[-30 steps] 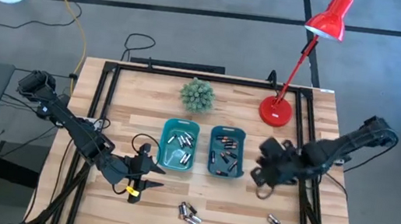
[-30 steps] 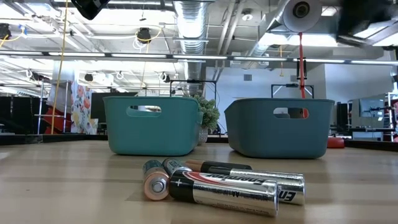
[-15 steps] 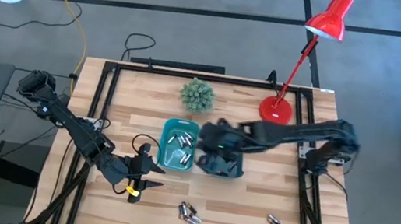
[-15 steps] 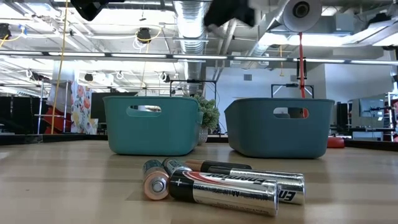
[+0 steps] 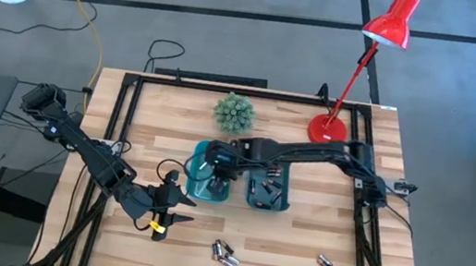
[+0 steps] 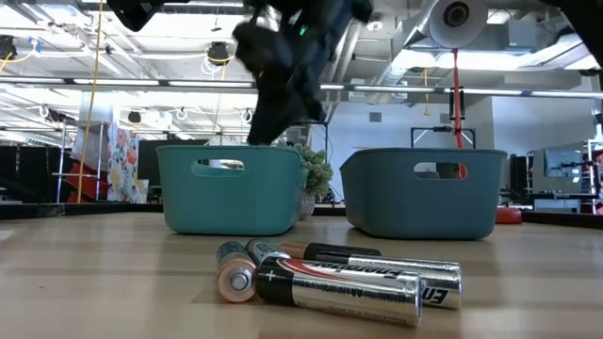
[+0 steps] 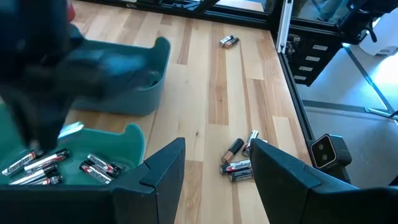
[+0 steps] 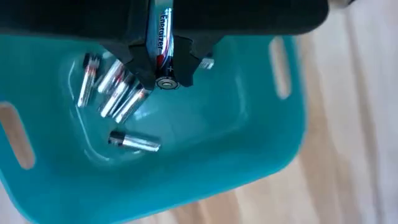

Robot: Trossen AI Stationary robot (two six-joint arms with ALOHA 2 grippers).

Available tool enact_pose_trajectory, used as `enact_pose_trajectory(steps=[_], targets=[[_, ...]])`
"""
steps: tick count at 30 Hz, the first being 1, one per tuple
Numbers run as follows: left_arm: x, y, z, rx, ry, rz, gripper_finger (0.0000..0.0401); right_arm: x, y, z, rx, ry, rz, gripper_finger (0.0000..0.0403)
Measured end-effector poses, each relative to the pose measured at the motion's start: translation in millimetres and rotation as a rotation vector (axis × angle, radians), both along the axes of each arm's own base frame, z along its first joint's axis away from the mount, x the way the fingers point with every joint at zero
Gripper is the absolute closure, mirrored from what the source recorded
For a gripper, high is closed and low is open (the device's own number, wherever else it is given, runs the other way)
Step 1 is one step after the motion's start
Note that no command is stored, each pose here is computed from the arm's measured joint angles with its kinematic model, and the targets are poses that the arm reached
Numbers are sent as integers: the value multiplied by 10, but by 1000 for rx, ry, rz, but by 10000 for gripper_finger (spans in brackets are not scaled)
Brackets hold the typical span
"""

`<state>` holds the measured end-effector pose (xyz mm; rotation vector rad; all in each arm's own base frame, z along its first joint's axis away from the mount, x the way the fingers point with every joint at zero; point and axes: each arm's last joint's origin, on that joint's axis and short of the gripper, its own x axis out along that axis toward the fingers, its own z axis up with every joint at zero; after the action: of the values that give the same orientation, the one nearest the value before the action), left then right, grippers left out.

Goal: Sort batteries
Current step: Put the silver battery into the green bin

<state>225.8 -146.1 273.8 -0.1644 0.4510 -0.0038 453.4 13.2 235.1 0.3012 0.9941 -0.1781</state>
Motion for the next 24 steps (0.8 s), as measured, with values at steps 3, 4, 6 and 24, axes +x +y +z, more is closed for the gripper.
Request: enact_pose_trajectory(steps=[3,4,6,24], targets=[[0,0,0,0,0,0,225,91,-89,-134,10,17,-9,393],[0,0,0,0,0,0,225,120,-115,-173,16,21,-7,393],[0,0,0,0,0,0,225,156,-163,-242,15,32,1,393],[-1,1,-3,2,3,0,225,220,-314,-475,49,69,-38,280]])
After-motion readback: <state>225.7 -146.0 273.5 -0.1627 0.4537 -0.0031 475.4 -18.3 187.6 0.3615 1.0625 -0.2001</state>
